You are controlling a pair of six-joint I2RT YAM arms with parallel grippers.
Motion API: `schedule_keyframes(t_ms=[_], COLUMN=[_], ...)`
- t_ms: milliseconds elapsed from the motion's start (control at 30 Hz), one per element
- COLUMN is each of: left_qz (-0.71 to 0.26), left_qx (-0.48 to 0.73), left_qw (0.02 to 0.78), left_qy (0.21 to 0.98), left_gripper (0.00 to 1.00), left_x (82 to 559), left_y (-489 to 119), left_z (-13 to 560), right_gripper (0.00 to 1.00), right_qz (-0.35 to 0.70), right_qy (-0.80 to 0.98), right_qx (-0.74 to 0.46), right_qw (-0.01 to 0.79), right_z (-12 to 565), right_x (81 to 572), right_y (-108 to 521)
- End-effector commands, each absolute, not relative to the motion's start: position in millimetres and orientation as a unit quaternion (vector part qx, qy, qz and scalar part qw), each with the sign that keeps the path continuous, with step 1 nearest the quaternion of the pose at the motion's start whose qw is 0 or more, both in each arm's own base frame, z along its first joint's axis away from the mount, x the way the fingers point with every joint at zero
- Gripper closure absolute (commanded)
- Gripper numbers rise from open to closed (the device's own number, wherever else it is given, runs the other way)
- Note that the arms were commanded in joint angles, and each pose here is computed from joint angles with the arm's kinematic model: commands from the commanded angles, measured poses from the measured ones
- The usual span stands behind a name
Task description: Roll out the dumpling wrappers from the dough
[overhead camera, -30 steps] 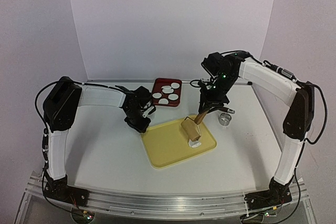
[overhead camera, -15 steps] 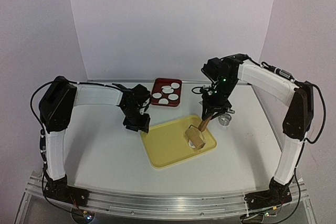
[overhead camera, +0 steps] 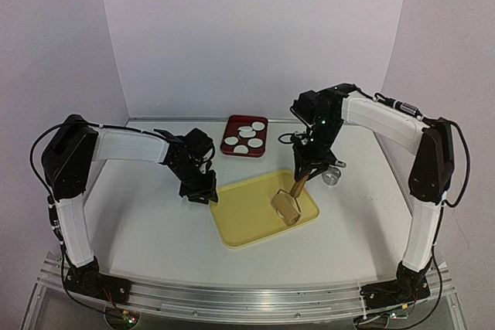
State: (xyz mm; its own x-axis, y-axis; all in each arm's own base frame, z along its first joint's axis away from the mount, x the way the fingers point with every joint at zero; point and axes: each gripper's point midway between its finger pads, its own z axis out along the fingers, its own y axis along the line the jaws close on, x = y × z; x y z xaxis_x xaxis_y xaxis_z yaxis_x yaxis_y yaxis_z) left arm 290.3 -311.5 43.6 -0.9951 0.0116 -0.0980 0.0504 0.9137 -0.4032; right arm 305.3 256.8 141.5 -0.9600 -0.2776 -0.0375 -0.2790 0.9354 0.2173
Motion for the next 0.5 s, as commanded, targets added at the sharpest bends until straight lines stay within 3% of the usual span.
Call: schedule_keyframes(t_ms=[0, 200, 467], left_qz=[-0.185, -0.173, -0.167], left_qx=[0.005, 0.004, 0.006], left_qw=[0.032, 0.019, 0.015], left_qy=[0.982, 0.985, 0.986], left_gripper=[0.71, 0.73, 0.83], left_x=[288, 286, 285], left_y=[-307, -304, -303], left_z=[30, 15, 0], right_gripper=[1.00, 1.00, 1.00], right_qz=[0.047, 0.019, -0.024], right_qy=[0.990, 0.992, 0.993], right_qx=[-0.130, -0.127, -0.114], right_qw=[0.021, 0.011, 0.002], right_z=[139, 128, 107], right_x=[316, 311, 316], right_y=[236, 225, 213])
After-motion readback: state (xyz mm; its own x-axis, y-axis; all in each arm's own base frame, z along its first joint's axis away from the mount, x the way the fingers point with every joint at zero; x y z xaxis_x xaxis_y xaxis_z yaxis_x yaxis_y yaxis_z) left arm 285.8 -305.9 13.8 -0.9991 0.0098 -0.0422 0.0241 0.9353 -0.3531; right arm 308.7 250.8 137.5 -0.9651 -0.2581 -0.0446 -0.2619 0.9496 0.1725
